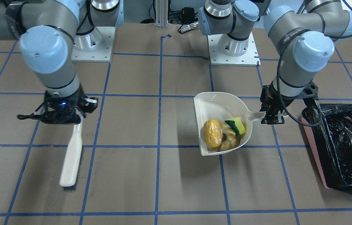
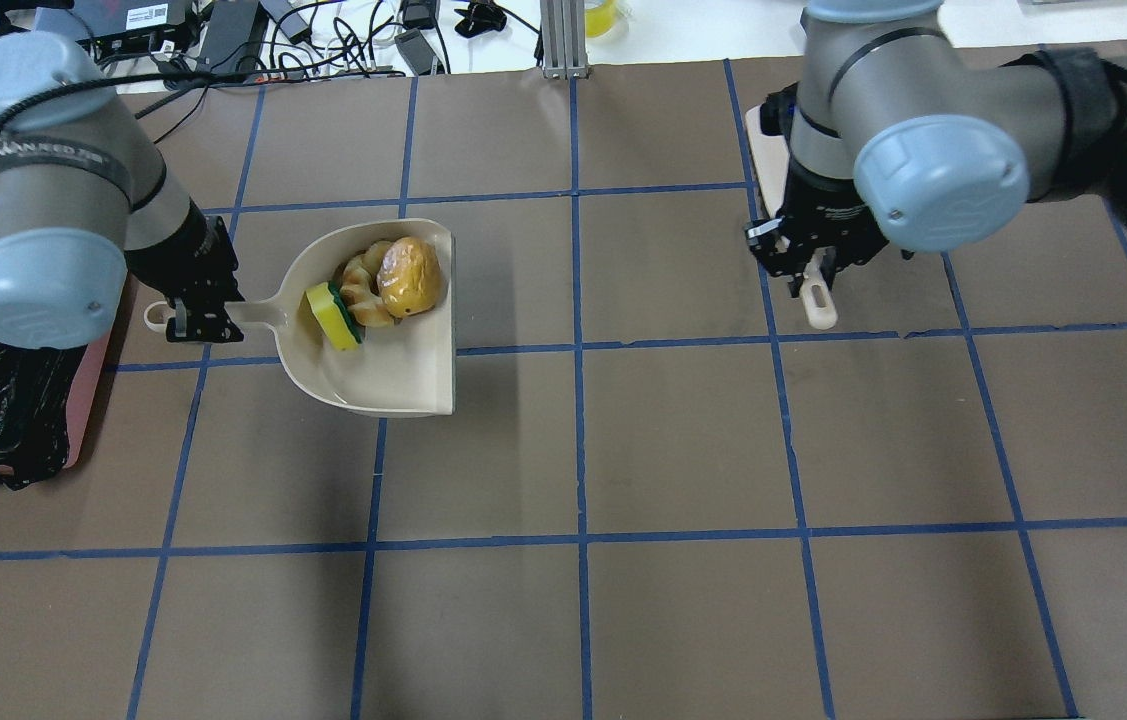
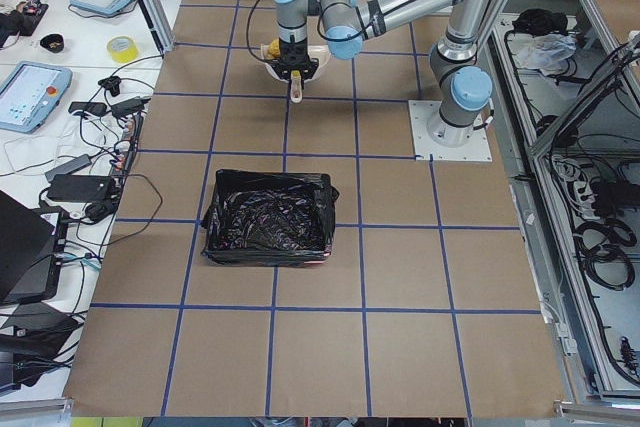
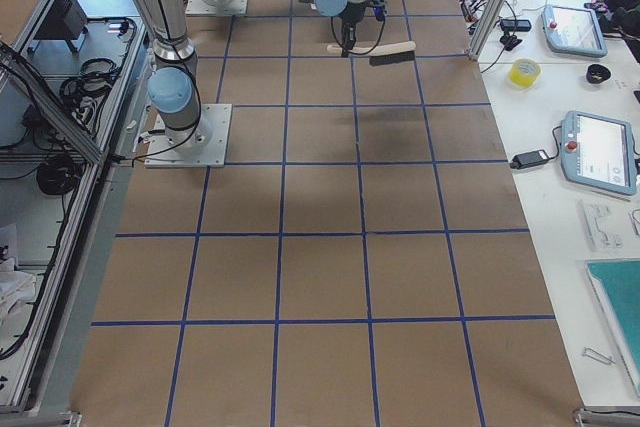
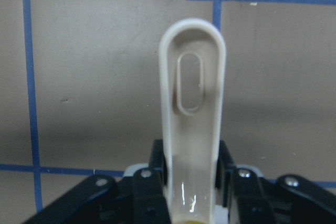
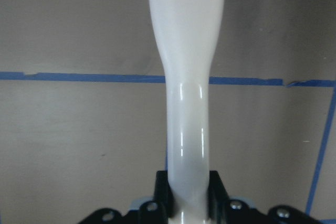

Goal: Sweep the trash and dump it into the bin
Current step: 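Carry the dustpan to the black bin with the left gripper while the right withdraws, then tilt the dustpan over the bin while the right gripper sets down the brush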

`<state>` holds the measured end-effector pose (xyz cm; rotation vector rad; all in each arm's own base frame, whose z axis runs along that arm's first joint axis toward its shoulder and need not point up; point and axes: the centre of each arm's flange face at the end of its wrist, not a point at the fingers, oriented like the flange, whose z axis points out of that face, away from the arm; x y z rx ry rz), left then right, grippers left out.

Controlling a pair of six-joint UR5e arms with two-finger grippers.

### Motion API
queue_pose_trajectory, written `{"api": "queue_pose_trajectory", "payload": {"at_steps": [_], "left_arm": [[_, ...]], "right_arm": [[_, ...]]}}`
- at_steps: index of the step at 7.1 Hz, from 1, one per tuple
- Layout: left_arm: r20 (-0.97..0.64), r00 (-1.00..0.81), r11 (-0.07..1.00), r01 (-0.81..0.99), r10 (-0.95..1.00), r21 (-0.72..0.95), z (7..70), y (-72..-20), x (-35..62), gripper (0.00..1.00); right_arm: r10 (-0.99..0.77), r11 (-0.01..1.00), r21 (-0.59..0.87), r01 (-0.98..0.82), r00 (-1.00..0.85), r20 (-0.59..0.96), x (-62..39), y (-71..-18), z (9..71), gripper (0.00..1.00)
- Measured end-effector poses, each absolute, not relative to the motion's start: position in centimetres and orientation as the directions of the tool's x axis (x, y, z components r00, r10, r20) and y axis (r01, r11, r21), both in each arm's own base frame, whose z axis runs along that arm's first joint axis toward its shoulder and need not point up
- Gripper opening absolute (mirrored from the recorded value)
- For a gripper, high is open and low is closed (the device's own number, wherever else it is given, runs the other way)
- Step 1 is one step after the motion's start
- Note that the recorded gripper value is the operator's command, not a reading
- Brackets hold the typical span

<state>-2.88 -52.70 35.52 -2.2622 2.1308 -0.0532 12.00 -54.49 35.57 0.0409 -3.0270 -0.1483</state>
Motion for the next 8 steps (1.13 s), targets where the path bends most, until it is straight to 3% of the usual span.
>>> {"api": "queue_pose_trajectory", "payload": {"at_steps": [3, 8], "left_arm": [[0.088, 0.087, -0.082, -0.995, -0.992, 0.057, 39.8, -55.0, 5.6, 0.00], [0.127, -0.026, 0.018, -0.998, -0.992, -0.067, 42.9, -55.5, 24.1, 0.00]], "right_arm": [[0.040, 0.986, 0.158, 0.056, -0.994, 0.100, 0.7, -57.9, 30.7, 0.00], [0.016, 0.976, 0.215, 0.029, -0.998, 0.063, -6.8, -59.1, 25.0, 0.00]]}}
